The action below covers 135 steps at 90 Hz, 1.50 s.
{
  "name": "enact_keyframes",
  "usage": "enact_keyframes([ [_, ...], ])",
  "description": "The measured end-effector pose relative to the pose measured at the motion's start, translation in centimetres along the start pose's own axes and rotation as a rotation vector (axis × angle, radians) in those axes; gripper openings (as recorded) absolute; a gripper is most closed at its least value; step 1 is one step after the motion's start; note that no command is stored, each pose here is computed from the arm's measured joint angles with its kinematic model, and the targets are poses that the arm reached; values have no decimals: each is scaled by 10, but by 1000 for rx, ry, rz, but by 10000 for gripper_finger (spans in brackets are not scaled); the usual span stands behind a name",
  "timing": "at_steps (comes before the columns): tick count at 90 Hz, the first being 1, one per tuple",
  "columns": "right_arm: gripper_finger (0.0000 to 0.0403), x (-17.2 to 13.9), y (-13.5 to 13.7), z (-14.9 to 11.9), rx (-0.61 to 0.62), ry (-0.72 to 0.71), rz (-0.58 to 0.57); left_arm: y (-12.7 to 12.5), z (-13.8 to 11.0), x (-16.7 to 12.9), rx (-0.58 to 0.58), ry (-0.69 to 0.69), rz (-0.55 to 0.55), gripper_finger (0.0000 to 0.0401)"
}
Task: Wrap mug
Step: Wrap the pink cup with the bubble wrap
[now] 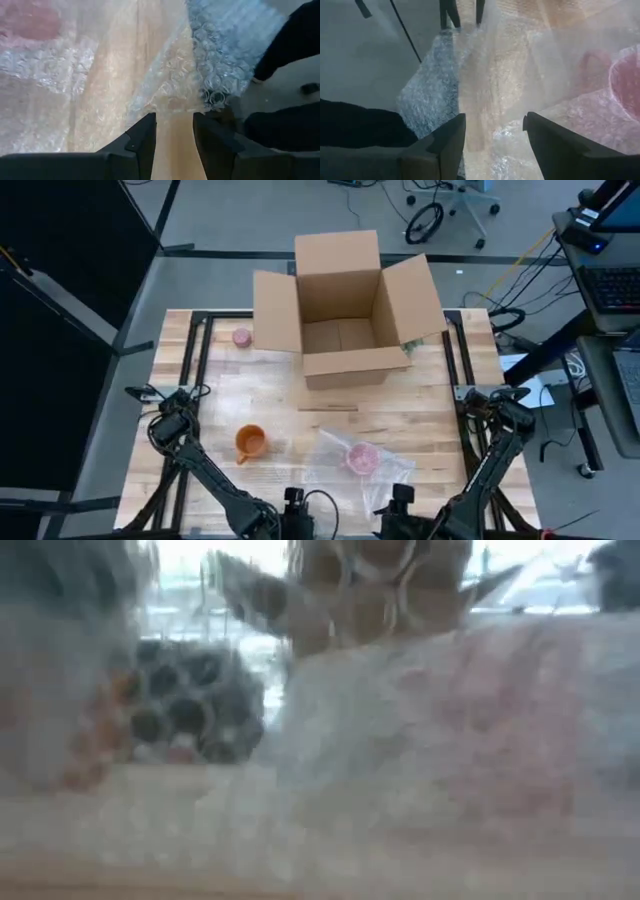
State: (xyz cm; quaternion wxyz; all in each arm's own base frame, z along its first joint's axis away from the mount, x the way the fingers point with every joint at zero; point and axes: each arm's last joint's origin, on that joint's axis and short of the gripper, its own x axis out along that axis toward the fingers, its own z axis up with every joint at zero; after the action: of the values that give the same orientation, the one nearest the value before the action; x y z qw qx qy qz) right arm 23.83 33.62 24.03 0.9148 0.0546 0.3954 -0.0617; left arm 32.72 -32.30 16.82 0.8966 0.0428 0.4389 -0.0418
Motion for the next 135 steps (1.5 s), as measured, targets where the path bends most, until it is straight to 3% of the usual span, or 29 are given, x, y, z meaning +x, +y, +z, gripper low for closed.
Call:
enact_keyframes([
  [10,196,0,0,0,7,0,0,-2,0,-2,-7,26,-46,118],
  [32,196,0,0,0,-5,5,2,-17,19,-43,-15,-19,-181,117],
  [52,196,0,0,0,-17,3,4,-16,28,-43,55,-83,-214,120],
  [72,196,-2,1,-2,-5,4,8,-14,25,-41,68,-21,-259,169],
  [94,196,-1,1,-2,-6,5,6,-17,18,-34,162,-66,-118,213],
  [135,196,0,1,-2,20,1,0,-27,7,-1,218,-114,-39,215],
])
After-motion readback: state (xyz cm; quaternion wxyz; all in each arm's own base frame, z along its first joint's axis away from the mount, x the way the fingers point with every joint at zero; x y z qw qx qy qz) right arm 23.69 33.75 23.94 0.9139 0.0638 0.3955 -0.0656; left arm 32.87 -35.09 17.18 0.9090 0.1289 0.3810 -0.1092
